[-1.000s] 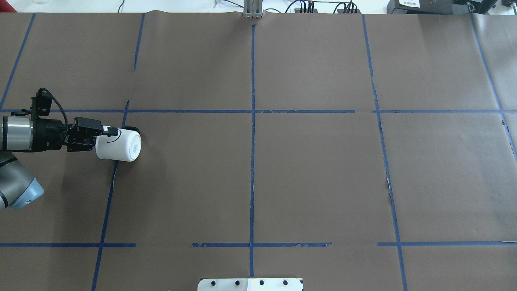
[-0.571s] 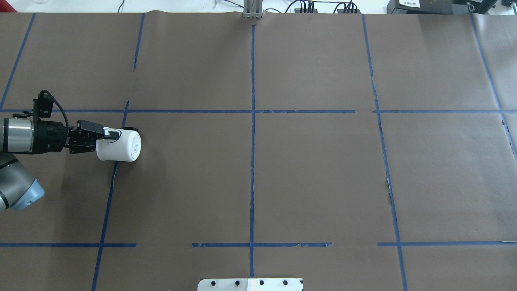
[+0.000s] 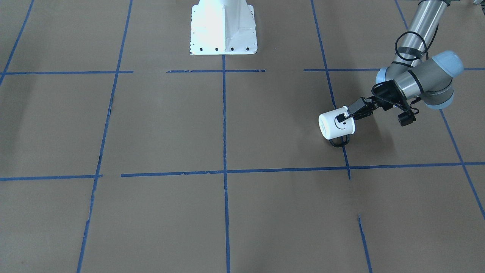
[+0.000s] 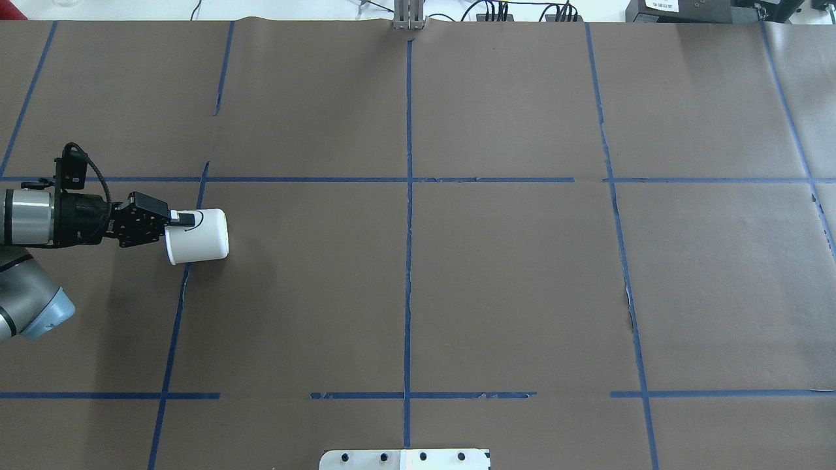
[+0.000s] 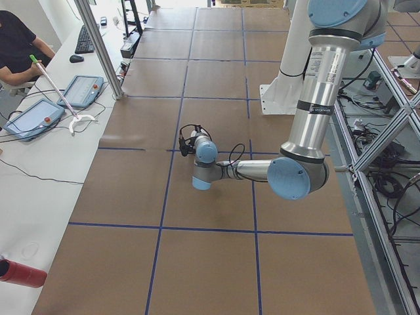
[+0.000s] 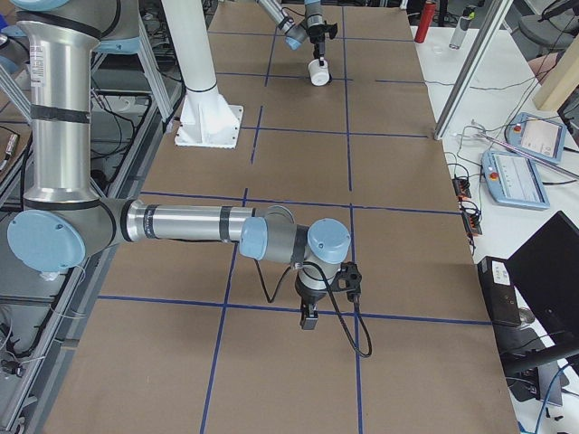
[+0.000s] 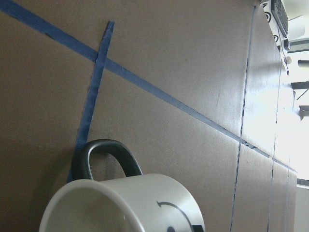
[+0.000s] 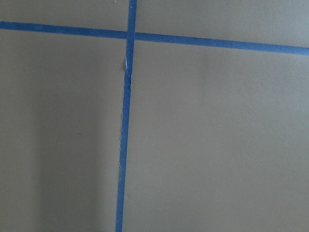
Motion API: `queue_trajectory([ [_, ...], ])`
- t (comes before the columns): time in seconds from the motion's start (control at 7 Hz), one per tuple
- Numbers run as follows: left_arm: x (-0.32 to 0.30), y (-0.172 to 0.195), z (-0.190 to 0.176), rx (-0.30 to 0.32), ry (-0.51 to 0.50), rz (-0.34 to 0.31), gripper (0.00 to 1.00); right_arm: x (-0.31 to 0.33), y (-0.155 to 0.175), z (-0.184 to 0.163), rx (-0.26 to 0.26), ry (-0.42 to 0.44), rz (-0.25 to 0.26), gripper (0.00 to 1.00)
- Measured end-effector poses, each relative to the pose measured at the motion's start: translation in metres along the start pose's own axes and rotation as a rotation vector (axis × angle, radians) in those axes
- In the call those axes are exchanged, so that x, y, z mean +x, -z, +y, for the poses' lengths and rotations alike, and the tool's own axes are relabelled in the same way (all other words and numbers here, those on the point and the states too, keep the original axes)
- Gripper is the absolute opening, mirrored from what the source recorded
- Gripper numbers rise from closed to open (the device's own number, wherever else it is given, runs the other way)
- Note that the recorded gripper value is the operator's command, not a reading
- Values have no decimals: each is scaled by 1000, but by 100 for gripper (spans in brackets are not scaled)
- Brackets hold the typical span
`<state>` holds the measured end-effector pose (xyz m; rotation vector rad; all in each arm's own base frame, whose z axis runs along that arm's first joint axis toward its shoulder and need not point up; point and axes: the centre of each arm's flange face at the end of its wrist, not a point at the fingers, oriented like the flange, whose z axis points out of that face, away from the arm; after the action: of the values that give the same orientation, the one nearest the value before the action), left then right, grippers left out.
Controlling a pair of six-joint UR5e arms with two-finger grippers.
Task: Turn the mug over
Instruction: 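Lift the white mug with the left gripper and carry it farther from the robot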
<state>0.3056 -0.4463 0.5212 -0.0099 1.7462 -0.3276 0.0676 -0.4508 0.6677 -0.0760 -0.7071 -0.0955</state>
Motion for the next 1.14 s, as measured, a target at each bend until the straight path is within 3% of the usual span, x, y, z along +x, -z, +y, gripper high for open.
queue_trajectory([
  [0.71,51,-12,8,-4,91,70,0,0,0,0,0,0,0,100],
  [1.14,145,-68,2,41,177,-22,0,0,0,0,0,0,0,100],
])
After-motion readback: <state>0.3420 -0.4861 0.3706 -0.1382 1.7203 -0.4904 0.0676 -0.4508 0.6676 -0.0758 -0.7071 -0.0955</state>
